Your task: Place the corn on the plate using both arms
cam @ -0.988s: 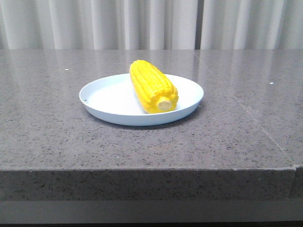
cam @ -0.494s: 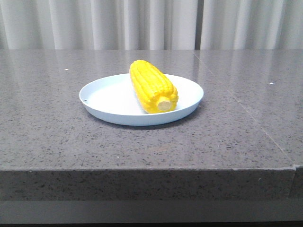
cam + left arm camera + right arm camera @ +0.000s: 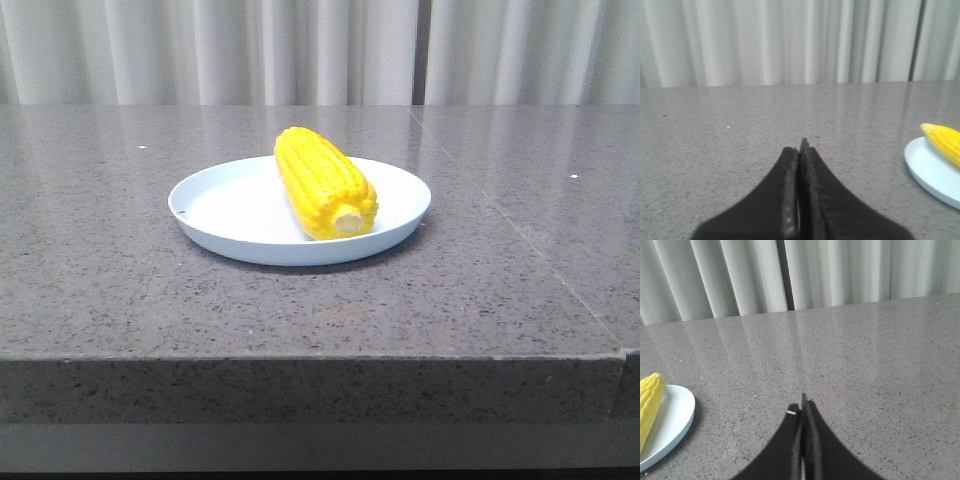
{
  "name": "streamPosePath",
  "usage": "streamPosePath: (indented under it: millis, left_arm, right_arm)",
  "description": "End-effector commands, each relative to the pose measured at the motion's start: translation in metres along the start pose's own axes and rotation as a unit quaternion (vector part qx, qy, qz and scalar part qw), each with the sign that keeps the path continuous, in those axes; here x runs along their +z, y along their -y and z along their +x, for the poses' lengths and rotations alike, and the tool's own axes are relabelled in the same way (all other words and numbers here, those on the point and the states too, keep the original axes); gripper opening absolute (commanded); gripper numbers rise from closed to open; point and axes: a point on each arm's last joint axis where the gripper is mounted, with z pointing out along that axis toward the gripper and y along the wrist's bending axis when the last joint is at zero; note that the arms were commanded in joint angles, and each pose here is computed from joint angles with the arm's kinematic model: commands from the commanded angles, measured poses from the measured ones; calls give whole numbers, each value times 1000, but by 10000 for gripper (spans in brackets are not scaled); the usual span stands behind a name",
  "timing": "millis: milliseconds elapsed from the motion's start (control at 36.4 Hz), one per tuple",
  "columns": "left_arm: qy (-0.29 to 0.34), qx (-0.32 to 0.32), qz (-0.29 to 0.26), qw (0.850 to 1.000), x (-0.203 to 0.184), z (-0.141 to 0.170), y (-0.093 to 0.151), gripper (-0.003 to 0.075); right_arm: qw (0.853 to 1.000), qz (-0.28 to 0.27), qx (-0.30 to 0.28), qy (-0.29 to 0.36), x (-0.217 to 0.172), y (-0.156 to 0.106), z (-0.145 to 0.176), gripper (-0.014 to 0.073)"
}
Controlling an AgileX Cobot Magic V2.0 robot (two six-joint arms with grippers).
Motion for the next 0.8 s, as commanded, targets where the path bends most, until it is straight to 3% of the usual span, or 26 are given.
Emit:
streamPosePath:
  millis: [0, 384, 768]
  left_arm:
    - [50, -2, -21, 999, -2, 3, -1, -20]
    - [-37, -4, -43, 998, 17, 66, -3, -20]
    - [24, -1, -40, 999, 24, 81, -3, -20]
  right_arm:
    - [999, -9, -14, 51, -1, -3, -15, -62]
    - [999, -9, -14, 51, -1, -3, -15, -62]
    - [999, -9, -14, 51, -1, -3, -15, -62]
